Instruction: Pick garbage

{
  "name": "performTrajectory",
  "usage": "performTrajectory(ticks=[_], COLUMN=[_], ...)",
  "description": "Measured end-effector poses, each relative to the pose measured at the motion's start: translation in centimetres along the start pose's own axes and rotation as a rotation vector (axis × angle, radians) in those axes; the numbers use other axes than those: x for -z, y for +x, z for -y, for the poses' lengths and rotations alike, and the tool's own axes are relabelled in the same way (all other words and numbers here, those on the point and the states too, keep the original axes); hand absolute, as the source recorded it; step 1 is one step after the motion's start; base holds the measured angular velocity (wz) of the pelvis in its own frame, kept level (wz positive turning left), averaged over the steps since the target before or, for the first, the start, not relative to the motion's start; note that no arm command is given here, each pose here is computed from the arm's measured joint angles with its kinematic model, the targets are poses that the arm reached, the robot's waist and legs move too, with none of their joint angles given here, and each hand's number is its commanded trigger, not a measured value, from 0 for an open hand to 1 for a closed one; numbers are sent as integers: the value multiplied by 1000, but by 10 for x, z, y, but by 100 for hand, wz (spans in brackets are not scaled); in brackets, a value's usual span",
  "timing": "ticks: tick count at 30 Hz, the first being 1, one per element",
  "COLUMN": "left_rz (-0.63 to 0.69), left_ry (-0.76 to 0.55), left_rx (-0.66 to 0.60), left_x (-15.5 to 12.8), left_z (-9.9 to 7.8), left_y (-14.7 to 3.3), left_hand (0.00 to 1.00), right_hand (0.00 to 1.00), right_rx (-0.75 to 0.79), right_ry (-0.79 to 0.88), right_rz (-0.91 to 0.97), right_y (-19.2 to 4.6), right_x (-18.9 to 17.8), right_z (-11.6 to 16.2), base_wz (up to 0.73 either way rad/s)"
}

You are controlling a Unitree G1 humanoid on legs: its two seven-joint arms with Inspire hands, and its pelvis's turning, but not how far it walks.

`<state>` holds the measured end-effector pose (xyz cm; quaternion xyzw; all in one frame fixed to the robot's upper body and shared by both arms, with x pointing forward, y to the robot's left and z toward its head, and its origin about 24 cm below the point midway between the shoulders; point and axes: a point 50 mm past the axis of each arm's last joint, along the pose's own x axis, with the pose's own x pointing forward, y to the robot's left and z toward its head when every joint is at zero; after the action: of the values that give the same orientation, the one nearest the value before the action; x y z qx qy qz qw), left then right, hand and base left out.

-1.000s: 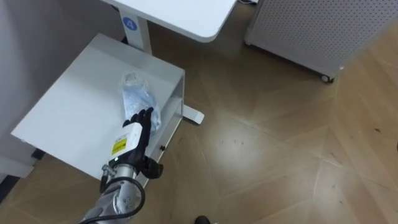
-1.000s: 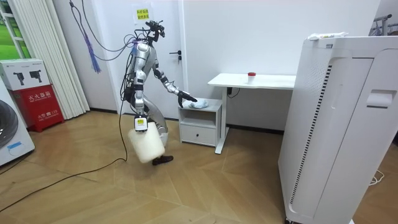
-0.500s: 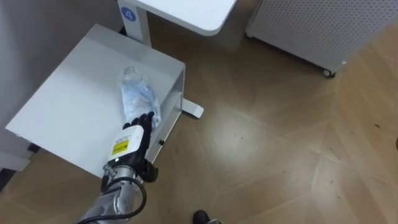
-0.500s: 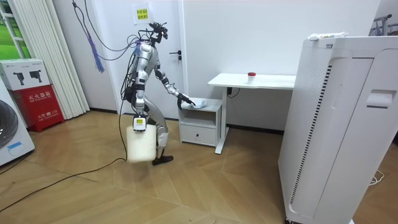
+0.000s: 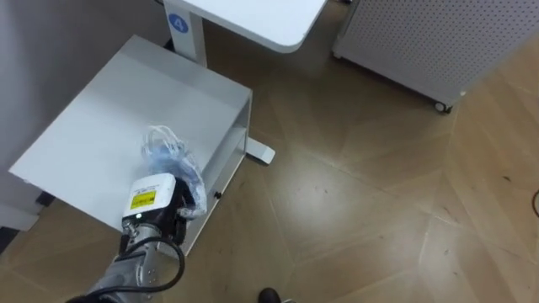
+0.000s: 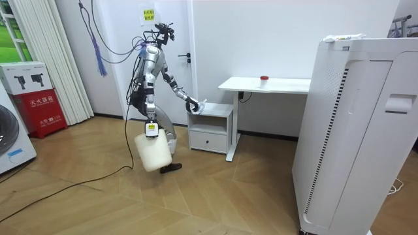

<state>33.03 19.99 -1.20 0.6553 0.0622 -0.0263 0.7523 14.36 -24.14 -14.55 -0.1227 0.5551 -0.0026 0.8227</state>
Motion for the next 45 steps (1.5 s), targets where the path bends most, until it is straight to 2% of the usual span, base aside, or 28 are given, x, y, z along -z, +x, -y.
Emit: performTrajectory(ticks=[6, 16, 19, 22, 24, 28, 30, 33, 36, 41, 43, 45], left_rz=[68, 67, 60, 31, 41, 153, 237, 333, 380, 451, 479, 490], left_ry=[106, 35, -31, -163, -307, -466, -541, -601, -643, -655, -660, -723], left_rx=[10, -19, -35, -54, -77, -65, 19, 144, 278, 451, 500, 556], left_x=[-4, -8, -12, -21, -39, -76, -100, -120, -128, -142, -148, -151], left_z=[1, 3, 3, 3, 3, 4, 12, 24, 39, 50, 52, 55], left_y=[0, -2, -2, -1, -2, -8, -18, -32, -47, -59, -63, -70], left_hand=[100, 100, 100, 100, 100, 100, 100, 100, 100, 100, 100, 100], right_hand=[100, 100, 100, 100, 100, 100, 100, 100, 100, 100, 100, 100], right_rx=[81, 163, 191, 207, 223, 274, 299, 307, 307, 135, 56, -13], right_ry=[-10, -59, -70, -132, -133, -139, -134, -128, -63, 230, 249, 248], right_rz=[70, 129, 151, 168, 184, 235, 277, 346, 429, 574, 607, 644], right_y=[-1, -2, -3, -3, -4, -7, -9, -13, -18, -25, -28, -31], right_x=[-21, -44, -53, -58, -63, -79, -91, -107, -124, -156, -163, -166], right_z=[7, 17, 19, 18, 19, 27, 30, 30, 31, -5, -17, -25], base_wz=[1, 4, -1, 15, 21, 7, 0, 0, -11, 2, 4, 6])
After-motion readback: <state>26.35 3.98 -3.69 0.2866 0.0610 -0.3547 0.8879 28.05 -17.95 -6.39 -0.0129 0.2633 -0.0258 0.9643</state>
